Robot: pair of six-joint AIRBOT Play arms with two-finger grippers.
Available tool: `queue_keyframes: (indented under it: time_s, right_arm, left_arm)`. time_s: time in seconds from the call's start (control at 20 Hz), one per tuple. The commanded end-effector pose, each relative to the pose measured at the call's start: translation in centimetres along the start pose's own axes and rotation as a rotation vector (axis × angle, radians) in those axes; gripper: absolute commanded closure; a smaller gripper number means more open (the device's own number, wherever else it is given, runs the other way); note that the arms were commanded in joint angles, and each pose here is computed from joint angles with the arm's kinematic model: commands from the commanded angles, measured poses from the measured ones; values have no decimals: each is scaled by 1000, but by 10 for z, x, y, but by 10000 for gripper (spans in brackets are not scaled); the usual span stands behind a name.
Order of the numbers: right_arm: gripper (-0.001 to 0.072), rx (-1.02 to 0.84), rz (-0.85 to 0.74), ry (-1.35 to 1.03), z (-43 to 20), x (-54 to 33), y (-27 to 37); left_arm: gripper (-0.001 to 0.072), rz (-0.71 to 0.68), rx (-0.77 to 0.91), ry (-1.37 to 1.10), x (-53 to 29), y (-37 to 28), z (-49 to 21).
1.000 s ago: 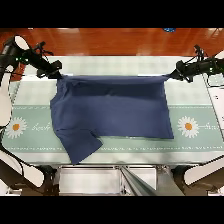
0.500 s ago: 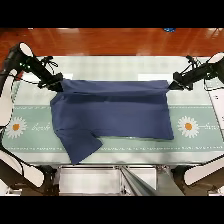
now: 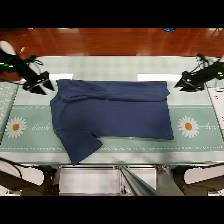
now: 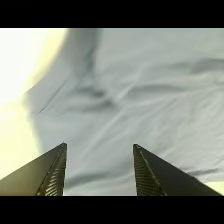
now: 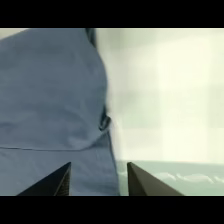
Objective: Fold the shirts.
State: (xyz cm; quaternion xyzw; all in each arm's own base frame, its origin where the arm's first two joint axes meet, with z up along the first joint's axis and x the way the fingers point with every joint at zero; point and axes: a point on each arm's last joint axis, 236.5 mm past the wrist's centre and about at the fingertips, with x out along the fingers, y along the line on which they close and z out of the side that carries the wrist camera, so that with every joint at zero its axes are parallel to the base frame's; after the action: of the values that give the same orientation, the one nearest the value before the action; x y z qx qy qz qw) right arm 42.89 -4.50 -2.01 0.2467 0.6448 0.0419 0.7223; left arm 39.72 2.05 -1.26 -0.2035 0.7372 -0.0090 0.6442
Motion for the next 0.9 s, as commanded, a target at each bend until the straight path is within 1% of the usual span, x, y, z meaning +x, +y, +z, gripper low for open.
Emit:
queue_keyframes:
  time_s: [0.0,0.05,0.1,0.15,0.2,0.25,0.3,0.4,0.5,0.7,0.85]
  right_arm:
    - [300,94,-26,-175,-10,-46,-21]
    - [300,109,-16,-204,-23,-46,-23]
    - [300,105,25,-206,-45,-40,-15]
    - [300,76,85,-196,-70,-33,0]
    - [300,36,159,-213,-91,-26,22]
    - [300,15,210,-237,-108,-20,38]
    - [300,21,241,-245,-123,-16,47]
    - [300,6,261,-221,-151,-10,56]
    - [300,-5,267,-200,-169,-7,59]
    - [299,-1,282,-207,-171,-9,62]
    - [299,7,309,-214,-169,-11,68]
  left_arm:
    - [202,85,-134,-111,-33,62,-36]
    - [202,73,-189,-143,-30,78,-53]
    - [203,6,-258,-161,-18,83,-74]
    - [203,-145,-301,-167,-3,68,-95]
    - [203,-299,-305,-183,9,47,-110]
    - [203,-408,-315,-205,22,33,-124]
    - [202,-441,-347,-198,37,33,-138]
    - [202,-422,-391,-115,68,45,-172]
    - [202,-415,-424,-49,86,45,-191]
    - [202,-389,-356,12,108,27,-206]
    - [202,-352,-352,6,120,19,-204]
